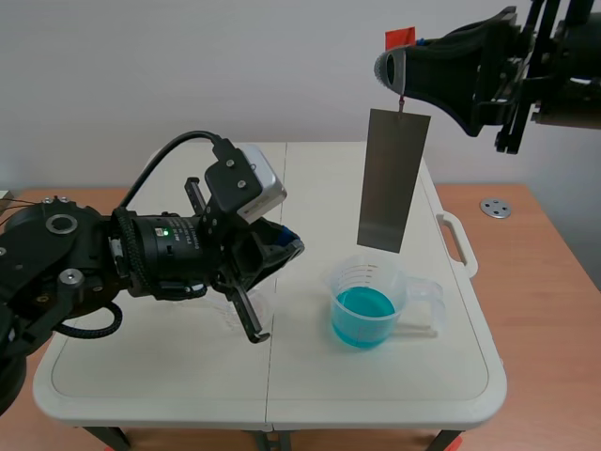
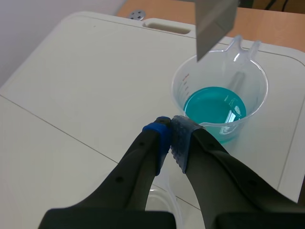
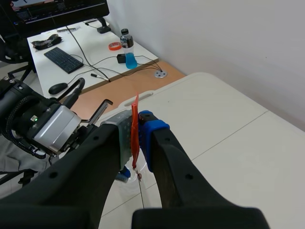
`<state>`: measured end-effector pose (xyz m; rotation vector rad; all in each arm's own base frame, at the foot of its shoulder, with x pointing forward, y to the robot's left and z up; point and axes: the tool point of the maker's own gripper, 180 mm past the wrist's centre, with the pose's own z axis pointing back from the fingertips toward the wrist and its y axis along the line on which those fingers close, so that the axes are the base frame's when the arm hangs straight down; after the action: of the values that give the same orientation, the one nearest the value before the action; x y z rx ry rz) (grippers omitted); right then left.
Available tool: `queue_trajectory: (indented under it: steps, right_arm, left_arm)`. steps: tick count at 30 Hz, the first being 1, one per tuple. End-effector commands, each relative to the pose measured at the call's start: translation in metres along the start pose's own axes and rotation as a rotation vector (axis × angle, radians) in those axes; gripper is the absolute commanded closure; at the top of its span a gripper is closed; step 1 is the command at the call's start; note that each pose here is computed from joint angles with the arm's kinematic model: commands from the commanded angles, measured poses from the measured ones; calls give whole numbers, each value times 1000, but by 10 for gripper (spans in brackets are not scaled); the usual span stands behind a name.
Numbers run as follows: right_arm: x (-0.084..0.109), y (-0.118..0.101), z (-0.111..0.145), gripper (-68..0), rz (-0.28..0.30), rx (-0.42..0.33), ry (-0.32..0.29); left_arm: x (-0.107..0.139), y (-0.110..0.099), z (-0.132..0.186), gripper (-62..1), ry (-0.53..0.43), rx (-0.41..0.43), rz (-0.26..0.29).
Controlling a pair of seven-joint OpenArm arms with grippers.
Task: Hold the metal plate by the orange handle, dip it into the blue solution, take it out and point at it, then put the plate back in the beaker on the left.
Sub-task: 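Point at the plate with the left hand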
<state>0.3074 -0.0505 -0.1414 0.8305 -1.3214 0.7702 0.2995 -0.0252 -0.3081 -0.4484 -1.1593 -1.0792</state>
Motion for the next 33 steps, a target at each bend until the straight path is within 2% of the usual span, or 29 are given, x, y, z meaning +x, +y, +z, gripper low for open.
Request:
queue_trajectory:
  steps: [1,8,24,29,33]
  right_arm:
    - [13,2,1,-11,17,18,-41]
    - [13,2,0,-11,16,18,-41]
    - [10,2,0,-11,16,18,-27]
    - [10,3,0,-11,14,18,-28]
    - [9,3,0,-11,14,18,-24]
  left_arm:
    - [12,-3,-3,-29,-43,-10,1]
    - [12,-11,-9,-29,-47,-42,-4]
    - [14,-9,-7,-29,-59,-40,-6]
    - [2,27,8,-29,-29,102,-12]
    - [-11,58,45,-30,10,244,-36]
